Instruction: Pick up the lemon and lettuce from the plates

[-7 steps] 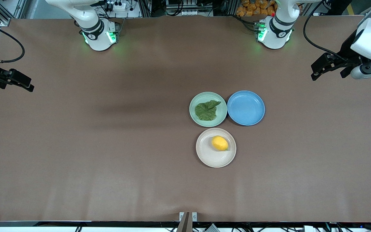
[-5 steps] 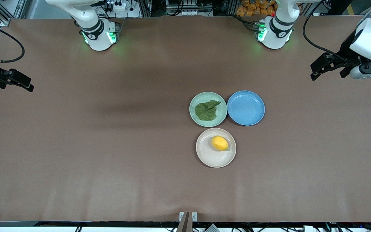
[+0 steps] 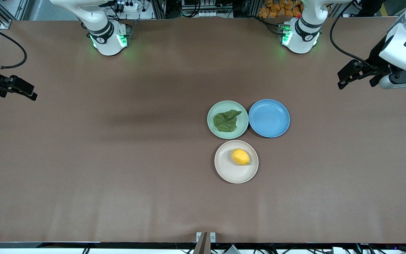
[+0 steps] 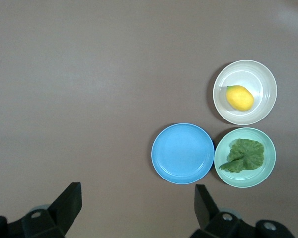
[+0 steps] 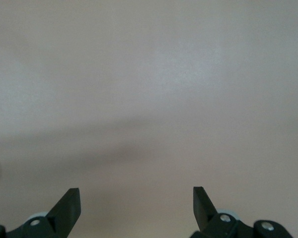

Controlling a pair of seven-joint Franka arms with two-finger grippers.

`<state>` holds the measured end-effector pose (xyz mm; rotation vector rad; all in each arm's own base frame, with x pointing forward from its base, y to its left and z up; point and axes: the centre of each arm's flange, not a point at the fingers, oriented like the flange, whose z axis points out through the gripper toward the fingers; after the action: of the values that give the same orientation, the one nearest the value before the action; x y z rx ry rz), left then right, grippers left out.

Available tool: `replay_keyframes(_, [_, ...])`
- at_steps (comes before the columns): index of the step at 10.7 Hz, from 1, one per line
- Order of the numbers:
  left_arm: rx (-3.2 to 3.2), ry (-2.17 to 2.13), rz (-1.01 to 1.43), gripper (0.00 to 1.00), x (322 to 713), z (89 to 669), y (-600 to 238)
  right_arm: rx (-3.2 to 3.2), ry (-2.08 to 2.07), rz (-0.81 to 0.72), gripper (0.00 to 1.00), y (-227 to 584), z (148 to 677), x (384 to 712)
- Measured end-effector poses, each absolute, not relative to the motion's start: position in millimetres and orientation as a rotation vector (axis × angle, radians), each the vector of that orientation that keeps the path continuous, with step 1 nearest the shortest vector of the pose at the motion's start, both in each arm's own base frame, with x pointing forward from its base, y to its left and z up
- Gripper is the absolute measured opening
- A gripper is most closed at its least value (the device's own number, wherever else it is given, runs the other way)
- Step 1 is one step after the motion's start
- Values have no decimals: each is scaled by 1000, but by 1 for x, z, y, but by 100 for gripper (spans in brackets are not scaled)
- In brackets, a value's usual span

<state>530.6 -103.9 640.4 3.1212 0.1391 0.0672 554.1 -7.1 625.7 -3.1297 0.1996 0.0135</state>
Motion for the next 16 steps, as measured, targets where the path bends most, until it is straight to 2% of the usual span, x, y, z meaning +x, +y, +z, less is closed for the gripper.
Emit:
replay_keyframes(8, [3127, 121, -3, 100, 543, 617, -111, -3130, 199, 14, 100, -7, 626, 554])
replay_keyframes(12, [3118, 73, -89, 100, 586, 552, -143, -3130, 198, 14, 100, -7, 625, 554])
replay_keyframes(16, [3082, 190, -53, 100, 632, 481, -192, -3130, 199, 16, 100, -7, 625, 555])
